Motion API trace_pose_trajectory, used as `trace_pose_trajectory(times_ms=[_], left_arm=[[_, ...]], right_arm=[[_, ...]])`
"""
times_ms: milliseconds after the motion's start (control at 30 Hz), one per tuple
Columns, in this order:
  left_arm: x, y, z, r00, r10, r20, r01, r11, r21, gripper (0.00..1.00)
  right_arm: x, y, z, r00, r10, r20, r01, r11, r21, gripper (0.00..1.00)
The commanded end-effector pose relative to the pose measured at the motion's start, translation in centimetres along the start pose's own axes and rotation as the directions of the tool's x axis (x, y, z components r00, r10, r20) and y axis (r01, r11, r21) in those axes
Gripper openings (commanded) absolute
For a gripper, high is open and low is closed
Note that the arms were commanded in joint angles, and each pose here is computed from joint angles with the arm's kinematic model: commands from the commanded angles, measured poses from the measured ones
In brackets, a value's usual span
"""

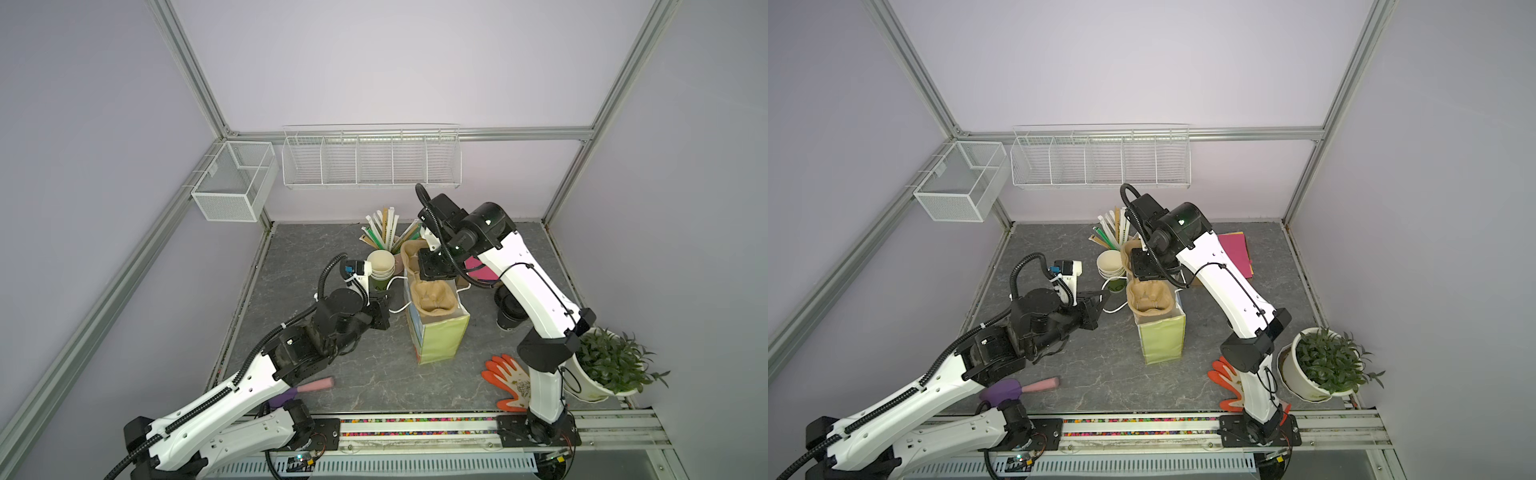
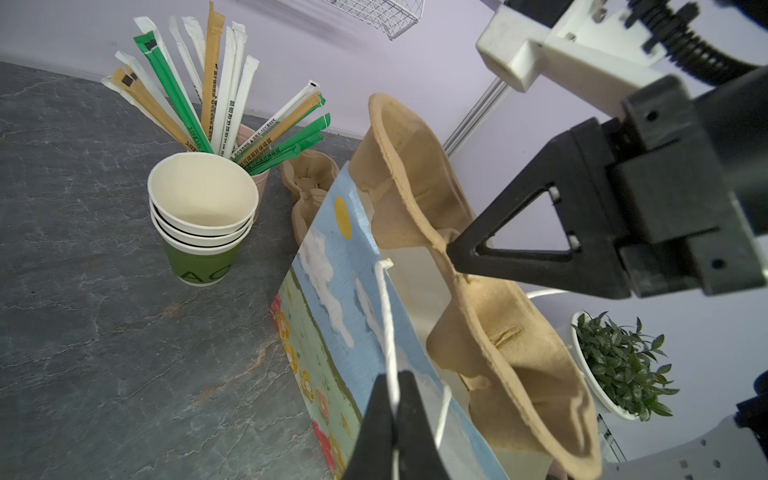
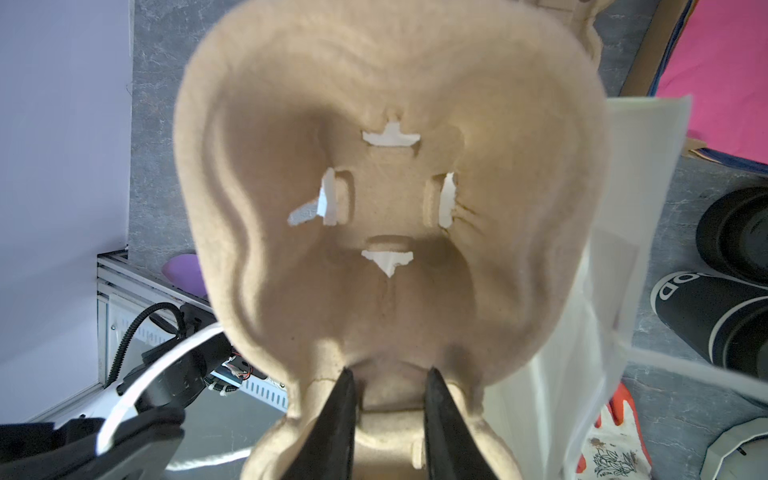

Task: Pack the takeout coffee

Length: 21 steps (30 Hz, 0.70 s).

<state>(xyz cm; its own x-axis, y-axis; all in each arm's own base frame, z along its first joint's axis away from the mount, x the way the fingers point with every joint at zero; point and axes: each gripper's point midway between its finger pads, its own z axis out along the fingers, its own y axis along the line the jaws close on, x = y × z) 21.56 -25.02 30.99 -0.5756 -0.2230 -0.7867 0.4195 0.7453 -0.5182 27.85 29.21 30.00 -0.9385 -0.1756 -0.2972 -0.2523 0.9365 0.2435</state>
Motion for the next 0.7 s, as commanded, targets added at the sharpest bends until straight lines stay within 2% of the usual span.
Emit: trace_pose_trajectory(times_ms=[0, 467, 667], left_arm=[[-1.5, -0.7, -0.9, 0.999, 0.002, 0.039, -0.003, 1.000, 0.013, 0.00], [-1.2, 0.1, -1.5, 0.999, 0.010, 0.042, -0.010, 1.000, -0.006, 0.00], [-1.1, -0.1, -1.3, 0.999, 0.009, 0.036, -0.009, 1.000, 0.000, 0.00]], right_arm=[[4.2, -2.8, 0.2, 0.986, 0.029, -0.162, -0.008, 0.992, 0.130, 0.28], [4.9, -4.2, 1.4, 0.985, 0.000, -0.172, 0.032, 0.983, 0.183, 0.27], [3.0, -3.8, -0.8, 0.997, -0.004, -0.079, 0.017, 0.987, 0.159, 0.28]])
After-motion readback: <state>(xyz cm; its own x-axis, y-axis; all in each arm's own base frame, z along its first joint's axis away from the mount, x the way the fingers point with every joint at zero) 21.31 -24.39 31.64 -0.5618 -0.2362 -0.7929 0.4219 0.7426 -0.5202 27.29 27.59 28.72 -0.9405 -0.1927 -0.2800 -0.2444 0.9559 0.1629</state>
